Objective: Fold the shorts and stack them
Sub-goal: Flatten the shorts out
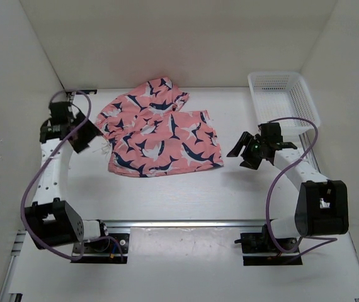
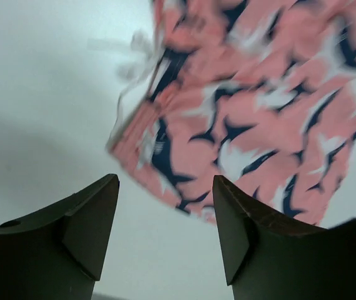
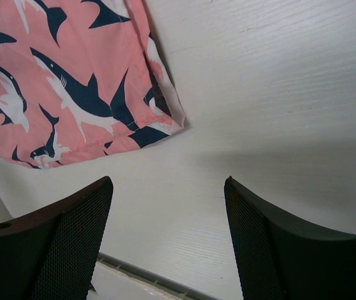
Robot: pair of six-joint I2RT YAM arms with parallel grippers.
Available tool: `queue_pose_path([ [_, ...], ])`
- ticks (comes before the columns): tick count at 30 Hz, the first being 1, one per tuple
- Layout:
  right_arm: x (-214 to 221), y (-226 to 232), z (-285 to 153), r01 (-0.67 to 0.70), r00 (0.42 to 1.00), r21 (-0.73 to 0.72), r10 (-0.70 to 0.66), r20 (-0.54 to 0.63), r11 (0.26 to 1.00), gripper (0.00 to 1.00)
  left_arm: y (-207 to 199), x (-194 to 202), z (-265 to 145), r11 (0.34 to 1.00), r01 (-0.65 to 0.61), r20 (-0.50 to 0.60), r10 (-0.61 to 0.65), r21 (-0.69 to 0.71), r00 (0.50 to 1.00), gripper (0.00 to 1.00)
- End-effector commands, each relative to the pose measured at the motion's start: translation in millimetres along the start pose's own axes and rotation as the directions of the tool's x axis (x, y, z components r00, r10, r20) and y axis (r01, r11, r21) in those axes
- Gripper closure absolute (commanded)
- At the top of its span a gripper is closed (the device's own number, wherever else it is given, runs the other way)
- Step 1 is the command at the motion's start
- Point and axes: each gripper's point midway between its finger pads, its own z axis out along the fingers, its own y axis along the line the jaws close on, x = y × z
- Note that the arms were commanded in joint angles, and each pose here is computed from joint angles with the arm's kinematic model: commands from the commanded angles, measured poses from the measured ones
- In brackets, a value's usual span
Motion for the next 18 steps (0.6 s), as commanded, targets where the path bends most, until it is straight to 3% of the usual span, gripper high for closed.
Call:
queue_pose_path([
  [1, -9, 20, -5, 0.023, 0.999, -0.042, -0.022, 0.034, 0.999, 0.23, 38, 93, 43, 0.987, 0.117, -0.274, -0.143, -0.109, 0.951, 0.28],
  [5, -6, 27, -9, 0.044, 0.998, -0.058, -0.042, 0.039, 0.997, 0.23, 44, 113, 59, 0.984, 0.147, -0.322, -0.173, -0.103, 0.931, 0.32],
  [6, -6, 27, -9, 0.044, 0.998, -0.058, -0.042, 0.04, 0.997, 0.23, 46, 115, 62, 0.983, 0.147, -0.33, -0.176, -0.111, 0.927, 0.47],
  [7, -7, 29, -11, 0.048, 0.998, -0.064, -0.045, 0.048, 0.997, 0.23, 49, 120, 68, 0.981, 0.146, -0.346, -0.181, -0.126, 0.921, 0.5],
  [9, -3, 26, -13, 0.045, 0.998, -0.059, -0.043, 0.041, 0.997, 0.23, 49, 123, 73, 0.983, 0.137, -0.361, -0.172, -0.119, 0.917, 0.5],
  [14, -1, 25, -13, 0.045, 0.998, -0.059, -0.043, 0.041, 0.997, 0.23, 56, 130, 98, 0.981, 0.126, -0.393, -0.174, -0.144, 0.903, 0.34],
  [18, 0, 23, -14, 0.035, 0.998, -0.052, -0.033, 0.045, 0.998, 0.23, 56, 132, 109, 0.982, 0.115, -0.399, -0.167, -0.152, 0.902, 0.32],
])
